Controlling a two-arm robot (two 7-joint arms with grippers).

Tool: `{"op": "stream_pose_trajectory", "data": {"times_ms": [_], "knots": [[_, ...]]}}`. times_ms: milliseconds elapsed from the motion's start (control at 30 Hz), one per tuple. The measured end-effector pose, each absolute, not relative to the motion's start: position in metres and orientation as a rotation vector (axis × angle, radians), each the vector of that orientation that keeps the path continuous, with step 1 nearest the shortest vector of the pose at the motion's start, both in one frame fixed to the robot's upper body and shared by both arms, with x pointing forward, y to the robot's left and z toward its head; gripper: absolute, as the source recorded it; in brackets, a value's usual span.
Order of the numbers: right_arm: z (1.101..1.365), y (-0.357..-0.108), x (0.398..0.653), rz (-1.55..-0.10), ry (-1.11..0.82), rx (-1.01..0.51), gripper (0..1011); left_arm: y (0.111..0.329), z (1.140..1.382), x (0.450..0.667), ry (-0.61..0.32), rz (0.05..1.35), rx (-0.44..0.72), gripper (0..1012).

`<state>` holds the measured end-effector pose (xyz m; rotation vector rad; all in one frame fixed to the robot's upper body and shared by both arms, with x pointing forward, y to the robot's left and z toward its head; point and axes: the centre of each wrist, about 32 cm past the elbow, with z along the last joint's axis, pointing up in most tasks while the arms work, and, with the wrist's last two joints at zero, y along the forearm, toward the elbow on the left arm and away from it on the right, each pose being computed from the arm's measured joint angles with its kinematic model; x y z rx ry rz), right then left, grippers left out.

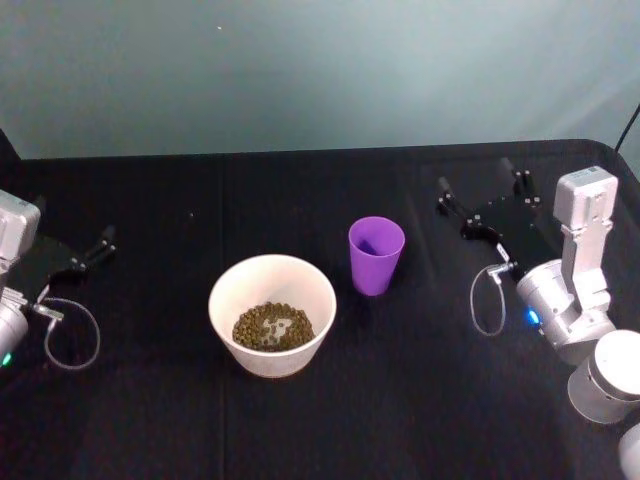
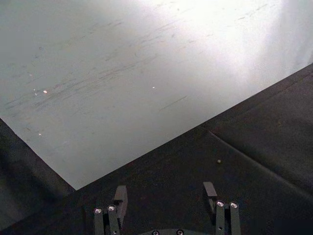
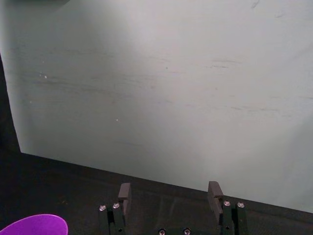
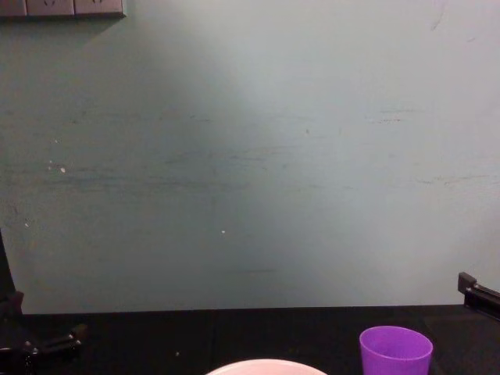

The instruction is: Pick up the cup and pour the mung beans from the cup into the bowl.

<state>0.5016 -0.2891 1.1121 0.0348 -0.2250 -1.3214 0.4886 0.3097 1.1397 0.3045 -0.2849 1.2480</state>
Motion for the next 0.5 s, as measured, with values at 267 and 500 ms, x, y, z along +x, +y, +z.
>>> {"op": "stream_pose_trajectory", "data": {"times_ms": [267, 500], "knots": [[1.1120, -0.2890, 0.5016, -1.321, -0.225, 0.035, 1002, 0.3097, 1.1398, 0.4886, -0.285, 1.248, 0.304, 1011], [1.1120, -0.2891, 0.5016, -1.321, -0.225, 0.035, 1002, 0.3097, 1.1398, 0.4886, -0.285, 1.248, 0.304, 1012]]}}
